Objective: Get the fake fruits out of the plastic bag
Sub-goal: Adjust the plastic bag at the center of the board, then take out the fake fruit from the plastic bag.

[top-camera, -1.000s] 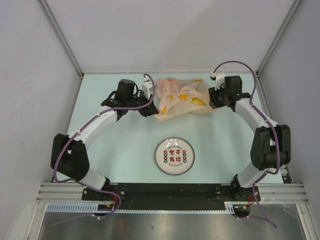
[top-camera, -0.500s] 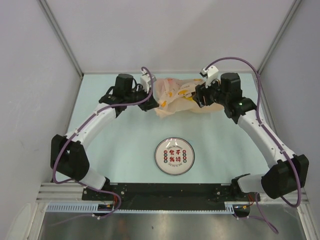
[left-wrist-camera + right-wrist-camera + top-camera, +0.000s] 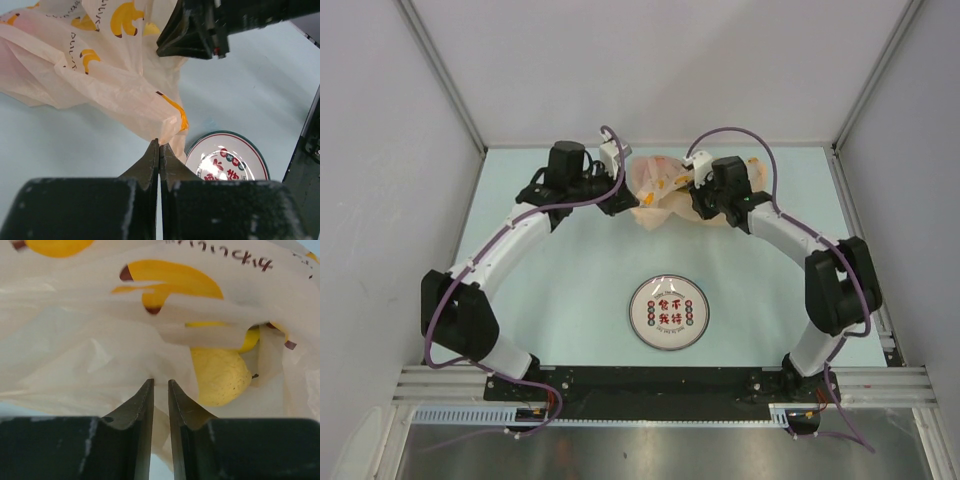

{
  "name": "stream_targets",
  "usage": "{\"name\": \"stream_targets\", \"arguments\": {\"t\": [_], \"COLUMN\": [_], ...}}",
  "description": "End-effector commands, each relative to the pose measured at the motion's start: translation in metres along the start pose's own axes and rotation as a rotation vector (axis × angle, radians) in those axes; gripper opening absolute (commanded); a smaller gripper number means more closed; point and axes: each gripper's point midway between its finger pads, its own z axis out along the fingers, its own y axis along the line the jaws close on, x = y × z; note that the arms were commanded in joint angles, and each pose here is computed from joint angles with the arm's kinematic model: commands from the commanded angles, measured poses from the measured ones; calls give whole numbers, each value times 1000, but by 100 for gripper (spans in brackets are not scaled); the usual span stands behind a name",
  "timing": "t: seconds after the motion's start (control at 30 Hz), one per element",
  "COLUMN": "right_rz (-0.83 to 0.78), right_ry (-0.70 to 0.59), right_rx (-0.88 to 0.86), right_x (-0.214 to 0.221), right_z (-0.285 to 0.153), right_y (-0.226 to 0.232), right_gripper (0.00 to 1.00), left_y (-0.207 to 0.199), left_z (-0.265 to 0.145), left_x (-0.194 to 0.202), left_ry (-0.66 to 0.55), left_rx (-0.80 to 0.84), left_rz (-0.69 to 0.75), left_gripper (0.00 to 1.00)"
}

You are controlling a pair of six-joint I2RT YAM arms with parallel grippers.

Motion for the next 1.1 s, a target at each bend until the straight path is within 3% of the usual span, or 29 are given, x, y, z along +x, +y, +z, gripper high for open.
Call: {"name": "stream_targets", "arguments": {"t": [0.0,0.13,0.3,0.37,0.53,0.7,0.9,1.07], "right_rz": [-97,-60,-53,-70,-8,93,-95,-181], "right_ry": [-29,75,74,40,-15,-40,28,132], "right_rx": [118,-212,-358,-347,-268,-228,-35,-50], "right_x": [-10,27,22,10,-14,-26,1,31], "right_z": [24,18,-3,-10,-19,-16,33,51], "right_y": [-23,43,92,92,58,23,-2,23], "right_gripper": [23,24,24,31,33,25,11,7], "left_y": [1,3,8,13,22,21,11,20], "left_z": [-4,2,3,6,11,12,13,16], "left_x": [-31,-31,-37,-35,-30,-31,-35,-38], "left_ry": [-67,-63,-66,-59,-42,-42,-46,-53], "left_rx": [-14,-1,-12,-18,-13,10,71,43], "left_rz": [28,12,10,2,-28,-33,-63,-41], "left_gripper": [0,0,0,0,0,0,0,0]}}
